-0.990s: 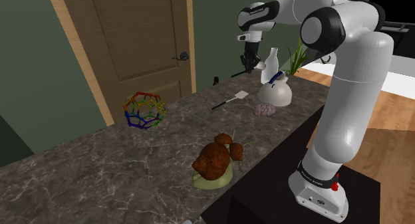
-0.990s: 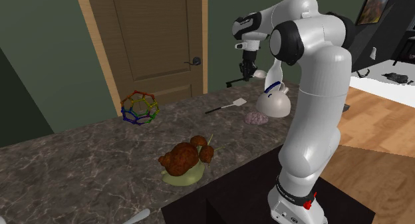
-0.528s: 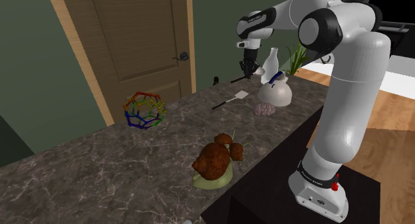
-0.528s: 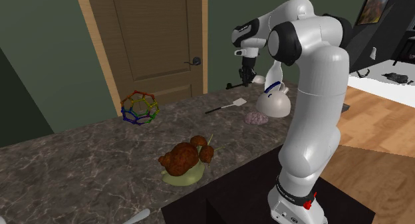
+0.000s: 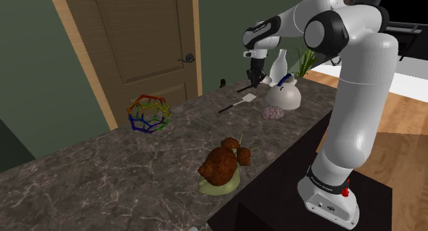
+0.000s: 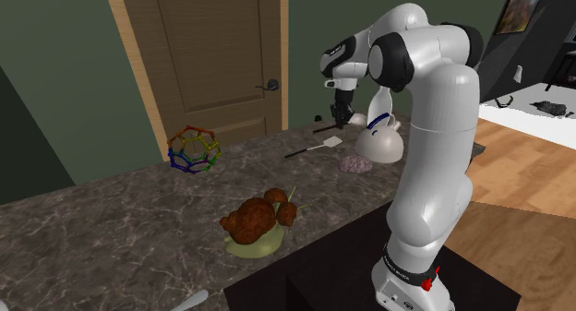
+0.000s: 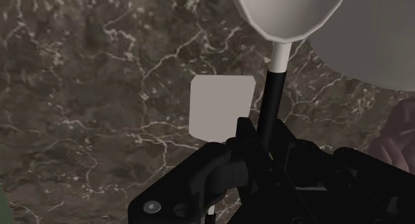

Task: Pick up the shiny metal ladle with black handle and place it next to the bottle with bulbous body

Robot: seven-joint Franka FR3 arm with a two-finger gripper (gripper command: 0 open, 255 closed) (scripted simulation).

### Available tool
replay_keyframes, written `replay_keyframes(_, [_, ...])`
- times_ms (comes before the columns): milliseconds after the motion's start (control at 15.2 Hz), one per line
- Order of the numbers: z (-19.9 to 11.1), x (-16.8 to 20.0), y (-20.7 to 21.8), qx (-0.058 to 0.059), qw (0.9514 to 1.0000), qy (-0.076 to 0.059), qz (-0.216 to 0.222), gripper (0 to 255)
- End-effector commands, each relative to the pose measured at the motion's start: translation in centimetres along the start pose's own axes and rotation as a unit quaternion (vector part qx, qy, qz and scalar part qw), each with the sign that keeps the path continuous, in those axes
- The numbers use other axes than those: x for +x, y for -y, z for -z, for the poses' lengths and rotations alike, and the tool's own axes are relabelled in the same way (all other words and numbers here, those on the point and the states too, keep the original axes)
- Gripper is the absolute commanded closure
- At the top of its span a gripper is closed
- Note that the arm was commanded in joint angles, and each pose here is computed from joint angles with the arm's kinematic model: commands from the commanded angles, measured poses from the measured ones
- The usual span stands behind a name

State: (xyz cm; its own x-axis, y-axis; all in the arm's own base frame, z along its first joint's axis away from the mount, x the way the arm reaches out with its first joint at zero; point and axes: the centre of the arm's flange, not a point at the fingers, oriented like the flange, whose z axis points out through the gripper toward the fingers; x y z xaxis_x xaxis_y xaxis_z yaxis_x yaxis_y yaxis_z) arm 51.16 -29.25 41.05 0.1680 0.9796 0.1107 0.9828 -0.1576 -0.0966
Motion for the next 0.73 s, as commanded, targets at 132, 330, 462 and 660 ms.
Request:
replay_keyframes(132, [-2.1, -0.2, -0.2, 0.0, 1.0, 0.0, 0.0, 255])
replay_keyframes(330, [-3.6, -0.4, -0.3, 0.0, 1.0, 0.0, 0.0, 255])
replay_keyframes(462, [-4.7, -0.5, -0.4, 0.0, 1.0, 0.0, 0.0, 255])
replay_keyframes(660, [-6.2, -0.7, -0.6, 0.0, 1.0, 0.0, 0.0, 255])
